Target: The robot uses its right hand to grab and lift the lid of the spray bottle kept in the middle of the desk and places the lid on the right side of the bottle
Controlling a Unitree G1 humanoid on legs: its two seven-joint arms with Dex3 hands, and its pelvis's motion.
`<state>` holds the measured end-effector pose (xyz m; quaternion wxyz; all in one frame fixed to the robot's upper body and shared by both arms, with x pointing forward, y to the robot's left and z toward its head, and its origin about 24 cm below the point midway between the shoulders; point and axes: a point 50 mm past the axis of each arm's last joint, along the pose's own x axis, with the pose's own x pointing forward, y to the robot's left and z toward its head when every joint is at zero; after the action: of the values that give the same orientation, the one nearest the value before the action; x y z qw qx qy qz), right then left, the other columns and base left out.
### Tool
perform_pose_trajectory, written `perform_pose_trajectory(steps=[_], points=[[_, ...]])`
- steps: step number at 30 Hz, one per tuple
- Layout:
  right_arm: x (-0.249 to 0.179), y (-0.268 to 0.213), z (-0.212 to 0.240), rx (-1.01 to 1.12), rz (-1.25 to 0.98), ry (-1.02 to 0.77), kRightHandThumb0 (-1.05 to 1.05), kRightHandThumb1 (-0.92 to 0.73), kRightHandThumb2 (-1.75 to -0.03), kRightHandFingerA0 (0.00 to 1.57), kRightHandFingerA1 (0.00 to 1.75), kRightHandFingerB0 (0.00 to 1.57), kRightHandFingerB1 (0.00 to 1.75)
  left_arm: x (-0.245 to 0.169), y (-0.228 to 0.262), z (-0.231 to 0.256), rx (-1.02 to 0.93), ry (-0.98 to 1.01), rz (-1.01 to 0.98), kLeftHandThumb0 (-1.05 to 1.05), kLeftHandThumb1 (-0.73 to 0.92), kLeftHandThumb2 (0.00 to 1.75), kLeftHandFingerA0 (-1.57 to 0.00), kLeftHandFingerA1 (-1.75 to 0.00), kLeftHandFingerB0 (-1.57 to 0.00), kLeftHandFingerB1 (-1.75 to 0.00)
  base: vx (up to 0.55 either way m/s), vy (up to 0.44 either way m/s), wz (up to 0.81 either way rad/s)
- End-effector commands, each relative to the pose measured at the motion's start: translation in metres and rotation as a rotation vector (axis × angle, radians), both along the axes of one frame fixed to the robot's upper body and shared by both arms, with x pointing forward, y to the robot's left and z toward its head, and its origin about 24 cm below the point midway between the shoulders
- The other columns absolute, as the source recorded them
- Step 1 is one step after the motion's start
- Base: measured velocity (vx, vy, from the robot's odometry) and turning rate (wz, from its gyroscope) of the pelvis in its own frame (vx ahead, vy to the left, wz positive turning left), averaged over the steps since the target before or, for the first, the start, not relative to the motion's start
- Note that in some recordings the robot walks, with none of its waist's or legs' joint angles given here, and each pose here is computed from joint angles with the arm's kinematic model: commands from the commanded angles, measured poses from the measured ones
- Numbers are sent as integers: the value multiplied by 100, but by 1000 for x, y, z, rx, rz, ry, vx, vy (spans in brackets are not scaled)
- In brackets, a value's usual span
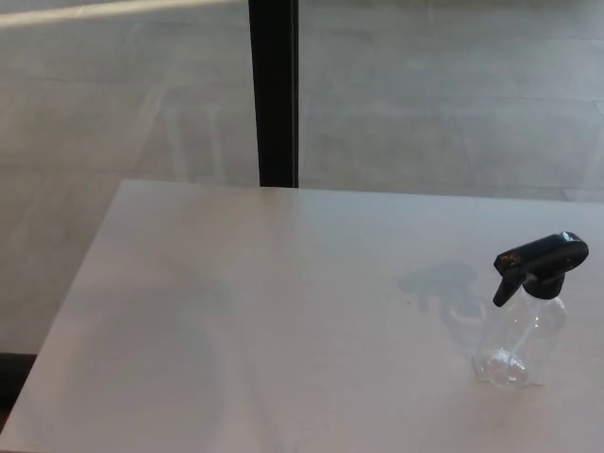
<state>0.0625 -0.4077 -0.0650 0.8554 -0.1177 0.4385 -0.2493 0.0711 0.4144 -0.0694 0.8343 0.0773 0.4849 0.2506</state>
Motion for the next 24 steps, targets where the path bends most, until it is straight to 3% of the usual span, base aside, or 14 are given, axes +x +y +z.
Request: perform_pose_trajectory(steps=[1, 5, 6, 7, 8, 9, 10, 11, 12, 17, 18, 22, 23, 24], points=[[12, -40, 46, -150, -97, -151, -51, -63, -60, 48, 128, 22, 30, 2, 3, 4, -19, -33, 2, -81, 84, 65, -56, -49, -40, -39, 0, 0, 0], [41, -68, 99, -225, -203, -396, -51, -62, -60, 61, 151, 19, 28, 1, 2, 3, -24, -42, 2, -81, 84, 65, -56, -50, -39, -40, 0, 0, 0], [52, -75, 118, -230, -230, -474, -49, -63, -61, 48, 136, 16, 27, 3, 1, 3, -28, -48, 3, -82, 84, 64, -56, -51, -39, -40, 0, 0, 0], [60, -79, 131, -246, -223, -516, -52, -66, -61, 32, 72, 13, 26, 4, 2, 3, -27, -49, 10, -82, 83, 65, -57, -49, -39, -40, 0, 0, 0], [67, -81, 143, -268, -214, -546, -59, -51, -83, 37, 66, 6, 37, 4, 2, 3, -26, -50, 12, -81, 83, 64, -56, -50, -39, -40, 0, 0, 0], [76, -83, 161, -287, -193, -604, -57, -52, -82, 28, 70, 5, 31, 5, 2, 4, -29, -55, 14, -82, 83, 64, -56, -52, -39, -40, 0, 0, 0], [90, -82, 186, -310, -145, -690, -59, -64, -62, 17, 45, 11, 25, 6, 2, 4, -27, -57, 10, -82, 84, 65, -57, -51, -39, -40, 0, 0, 0], [101, -80, 207, -351, -107, -738, -59, -64, -62, 17, 45, 11, 25, 6, 3, 4, -17, -49, -2, -82, 84, 65, -57, -51, -39, -40, 0, 0, 0], [112, -73, 221, -349, -69, -799, -35, -47, -101, 1, 51, 0, 49, 6, 3, 5, -15, -47, -8, -81, 85, 65, -56, -50, -39, -39, 0, 0, 0], [160, -18, 293, -439, 220, -995, -35, -46, -100, 1, 51, 0, 50, 5, 4, 5, -20, -49, -4, -78, 84, 65, -56, -51, -40, -40, 0, 0, 0], [168, -7, 302, -449, 262, -1031, -64, -48, -80, 13, 49, 10, 40, 5, 3, 5, -16, -44, -6, -79, 85, 65, -57, -50, -40, -40, 0, 0, 0], [188, 32, 321, -472, 523, -1055, -74, -50, -82, 11, 47, 9, 42, 6, 3, 4, -19, -44, 4, -81, 84, 65, -58, -49, -41, -39, 0, 0, 0], [199, 55, 324, -488, 667, -1041, -36, -37, -95, 1, 52, 0, 48, 8, 3, 5, -15, -49, 4, -79, 84, 66, -58, -50, -40, -39, 0, 0, 0], [206, 69, 324, -510, 751, -1001, -36, -37, -95, 1, 52, 0, 48, 9, 4, 6, -12, -50, 0, -79, 84, 65, -58, -50, -40, -40, 0, 0, 0]])
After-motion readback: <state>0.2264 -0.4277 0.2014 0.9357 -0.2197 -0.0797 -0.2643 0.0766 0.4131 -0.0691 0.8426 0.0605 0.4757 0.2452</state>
